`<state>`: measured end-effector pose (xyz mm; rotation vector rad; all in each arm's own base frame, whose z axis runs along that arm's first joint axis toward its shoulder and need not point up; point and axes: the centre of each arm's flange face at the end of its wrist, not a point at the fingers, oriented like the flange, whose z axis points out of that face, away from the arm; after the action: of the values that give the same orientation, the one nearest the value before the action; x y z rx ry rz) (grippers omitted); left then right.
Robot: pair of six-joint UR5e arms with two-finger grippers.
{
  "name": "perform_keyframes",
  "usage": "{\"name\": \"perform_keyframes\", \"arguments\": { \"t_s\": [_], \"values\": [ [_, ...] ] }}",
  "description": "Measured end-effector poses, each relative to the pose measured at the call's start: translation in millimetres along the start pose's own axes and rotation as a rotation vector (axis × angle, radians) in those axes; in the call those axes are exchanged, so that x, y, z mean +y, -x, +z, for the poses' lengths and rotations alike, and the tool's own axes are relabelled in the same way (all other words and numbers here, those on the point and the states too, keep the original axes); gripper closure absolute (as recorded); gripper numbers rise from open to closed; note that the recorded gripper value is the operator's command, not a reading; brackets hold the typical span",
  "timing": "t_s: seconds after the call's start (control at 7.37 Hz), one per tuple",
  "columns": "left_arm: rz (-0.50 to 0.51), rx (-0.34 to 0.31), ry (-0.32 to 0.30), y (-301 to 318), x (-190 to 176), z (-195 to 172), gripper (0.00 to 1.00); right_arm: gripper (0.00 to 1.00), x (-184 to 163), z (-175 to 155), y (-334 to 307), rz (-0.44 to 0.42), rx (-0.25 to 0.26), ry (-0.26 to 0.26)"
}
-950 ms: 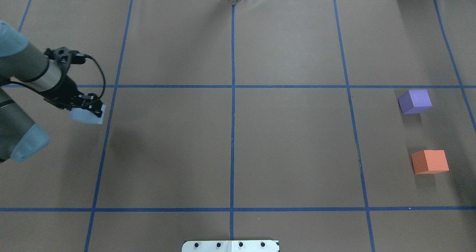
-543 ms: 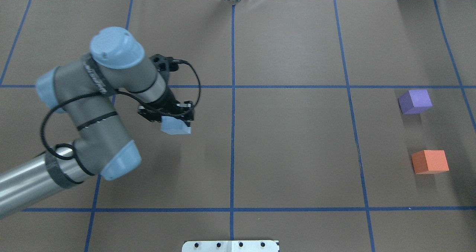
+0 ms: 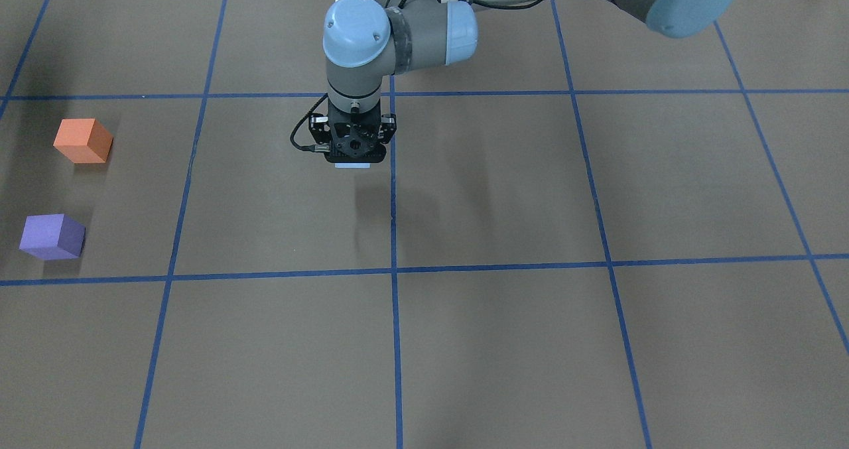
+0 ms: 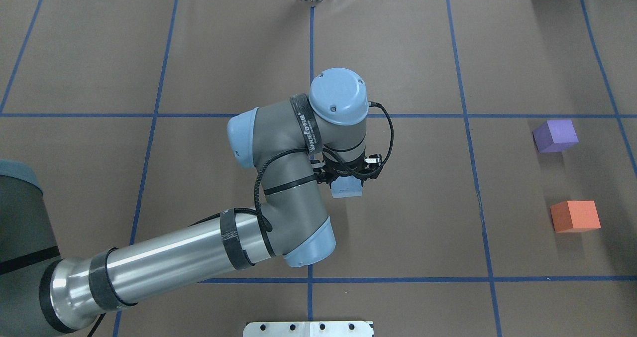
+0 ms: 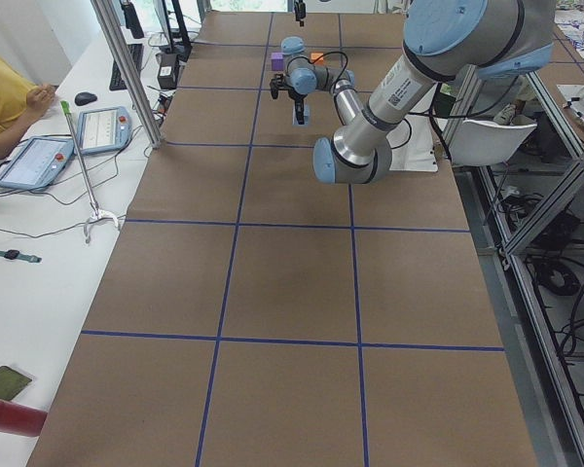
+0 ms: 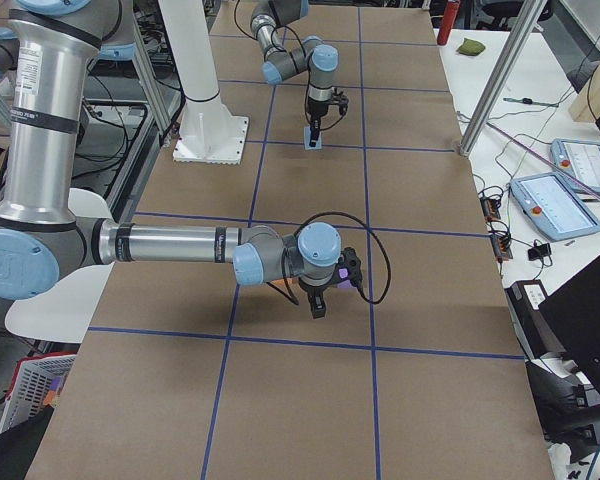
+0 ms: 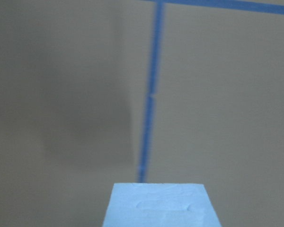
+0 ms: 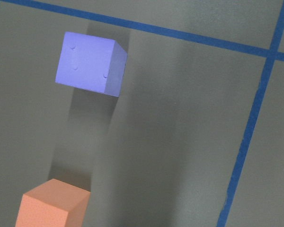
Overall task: Place blue block between orange and purple blocks
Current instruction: 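Carry the light blue cube with the left gripper toward the table center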
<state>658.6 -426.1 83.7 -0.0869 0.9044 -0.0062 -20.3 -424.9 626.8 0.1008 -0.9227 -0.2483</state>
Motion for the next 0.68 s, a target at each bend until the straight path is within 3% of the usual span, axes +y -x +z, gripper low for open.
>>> {"name": "perform_keyframes", "arguments": {
  "t_s": [0.41,0.54,0.68],
  "values": [
    [0.006,-0.032,-0.030,-38,-10,38,1.00,0.00,-1,-2,3,-0.010,-0.004,-0.006],
    [0.017,-0.033,-0.050,-45,-8,49,0.47,0.00,-1,-2,4,-0.010,-0.010,-0.006],
    [0.027,-0.036,-0.072,-51,-3,57,0.19,0.00,-1,-2,5,-0.011,-0.017,-0.006]
  ]
}}
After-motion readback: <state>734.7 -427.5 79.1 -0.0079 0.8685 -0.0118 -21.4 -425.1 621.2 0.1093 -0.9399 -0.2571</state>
